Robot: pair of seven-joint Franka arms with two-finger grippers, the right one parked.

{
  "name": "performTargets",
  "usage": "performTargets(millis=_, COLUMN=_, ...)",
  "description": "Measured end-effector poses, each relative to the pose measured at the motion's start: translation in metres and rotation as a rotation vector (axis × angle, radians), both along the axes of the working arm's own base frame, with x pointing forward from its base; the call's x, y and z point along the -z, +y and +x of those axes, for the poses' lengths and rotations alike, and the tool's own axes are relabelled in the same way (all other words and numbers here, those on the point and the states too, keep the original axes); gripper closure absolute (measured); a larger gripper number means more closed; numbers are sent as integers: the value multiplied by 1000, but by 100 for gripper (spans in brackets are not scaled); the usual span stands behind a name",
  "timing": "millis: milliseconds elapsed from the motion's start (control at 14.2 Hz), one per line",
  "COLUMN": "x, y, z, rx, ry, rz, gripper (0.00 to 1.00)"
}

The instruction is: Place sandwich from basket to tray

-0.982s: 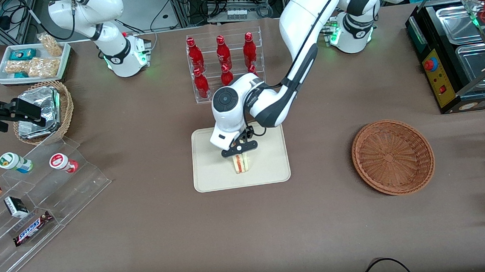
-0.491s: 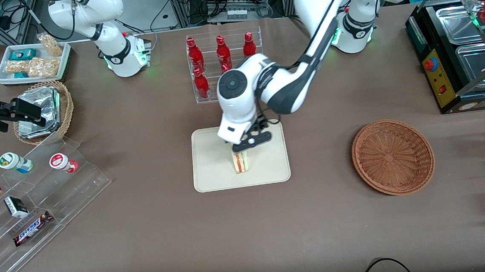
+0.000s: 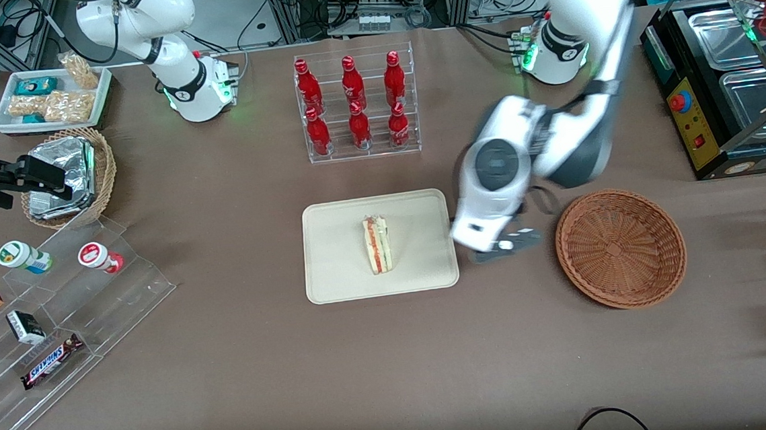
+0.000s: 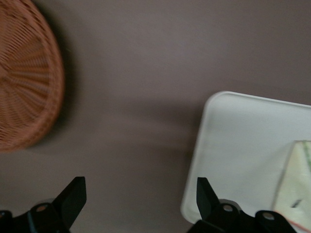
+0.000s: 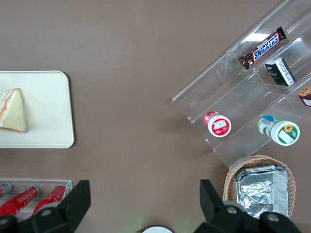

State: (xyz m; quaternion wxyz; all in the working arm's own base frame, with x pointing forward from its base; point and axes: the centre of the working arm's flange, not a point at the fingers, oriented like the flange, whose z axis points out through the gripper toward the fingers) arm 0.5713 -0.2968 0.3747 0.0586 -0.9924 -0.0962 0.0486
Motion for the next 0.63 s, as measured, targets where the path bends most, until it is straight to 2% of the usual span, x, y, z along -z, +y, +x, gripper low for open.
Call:
performTargets(millis=211, x=-48, y=91, z=0, rx=115, ry=70, rz=-11, gripper=0)
performTargets(millis=281, x=-66, y=116, z=-2, rx=149, ry=81, rz=-20, gripper=0)
performTargets(millis=632, x=-144, y=200, z=-20, rx=280, ry=75, rz=-63, gripper=0)
